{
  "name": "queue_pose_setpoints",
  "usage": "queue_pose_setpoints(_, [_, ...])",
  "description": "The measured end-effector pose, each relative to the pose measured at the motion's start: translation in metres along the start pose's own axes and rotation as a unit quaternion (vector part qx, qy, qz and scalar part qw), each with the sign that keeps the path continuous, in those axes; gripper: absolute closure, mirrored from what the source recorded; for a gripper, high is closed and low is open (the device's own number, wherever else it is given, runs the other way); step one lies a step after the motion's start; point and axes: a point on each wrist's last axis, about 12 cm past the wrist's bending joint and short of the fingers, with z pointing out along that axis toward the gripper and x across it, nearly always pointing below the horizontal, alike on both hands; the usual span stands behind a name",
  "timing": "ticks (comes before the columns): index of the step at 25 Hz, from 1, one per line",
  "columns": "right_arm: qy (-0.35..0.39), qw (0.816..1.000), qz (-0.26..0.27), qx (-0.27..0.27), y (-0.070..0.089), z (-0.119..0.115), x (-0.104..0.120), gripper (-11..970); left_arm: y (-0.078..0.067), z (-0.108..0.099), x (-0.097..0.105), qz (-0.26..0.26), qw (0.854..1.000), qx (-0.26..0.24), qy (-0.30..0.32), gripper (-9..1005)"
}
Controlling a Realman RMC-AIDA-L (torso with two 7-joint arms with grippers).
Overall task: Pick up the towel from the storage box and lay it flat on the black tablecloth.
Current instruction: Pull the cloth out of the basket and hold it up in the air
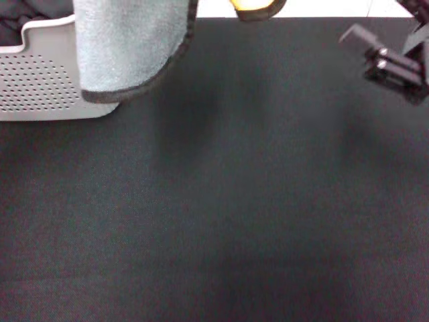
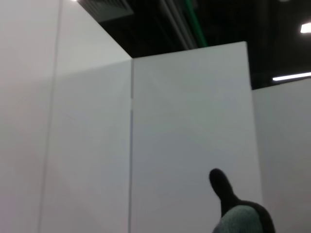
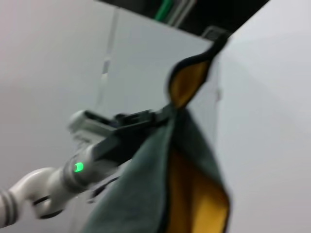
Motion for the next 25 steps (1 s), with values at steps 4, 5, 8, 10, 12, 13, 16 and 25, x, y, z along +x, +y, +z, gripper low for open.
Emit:
queue_pose_setpoints(4, [-0.006, 1.000, 0.003, 0.000, -0.004, 0.003, -0.002, 184, -0.002, 0.005, 0.004, 0.000, 1.000, 0.020, 0.004, 954])
queue_pose_setpoints(5, [-0.008, 1.000, 0.003, -0.001, -0.005, 0.005, -0.002, 186, -0.002, 0.007, 0.005, 0.000, 1.000, 0.023, 0.005, 954])
queue_pose_setpoints(8, [-0.011, 1.000, 0.010, -0.007, -0.009, 0.014, -0.001, 193, -0.002, 0.009, 0.007, -0.001, 1.000, 0.030, 0.006, 954])
queue_pose_setpoints(10, [-0.012, 0.999, 0.028, -0.013, -0.012, 0.021, 0.002, 197, -0.001, 0.011, 0.009, -0.004, 0.999, 0.032, 0.005, 953])
queue_pose_setpoints(12, [-0.010, 0.999, 0.044, -0.018, -0.013, 0.027, 0.005, 202, 0.000, 0.012, 0.012, -0.008, 0.999, 0.035, 0.004, 953])
queue_pose_setpoints(13, [-0.006, 0.998, 0.054, -0.021, -0.012, 0.029, 0.008, 204, 0.001, 0.014, 0.014, -0.013, 0.999, 0.038, 0.003, 953])
queue_pose_setpoints(16, [0.002, 0.997, 0.071, -0.038, -0.007, 0.035, 0.015, 211, 0.003, 0.017, 0.018, -0.022, 0.999, 0.042, 0.002, 953])
queue_pose_setpoints(25, [0.007, 0.995, 0.089, -0.040, 0.000, 0.032, 0.019, 231, 0.003, 0.018, 0.019, -0.020, 0.999, 0.046, 0.002, 951])
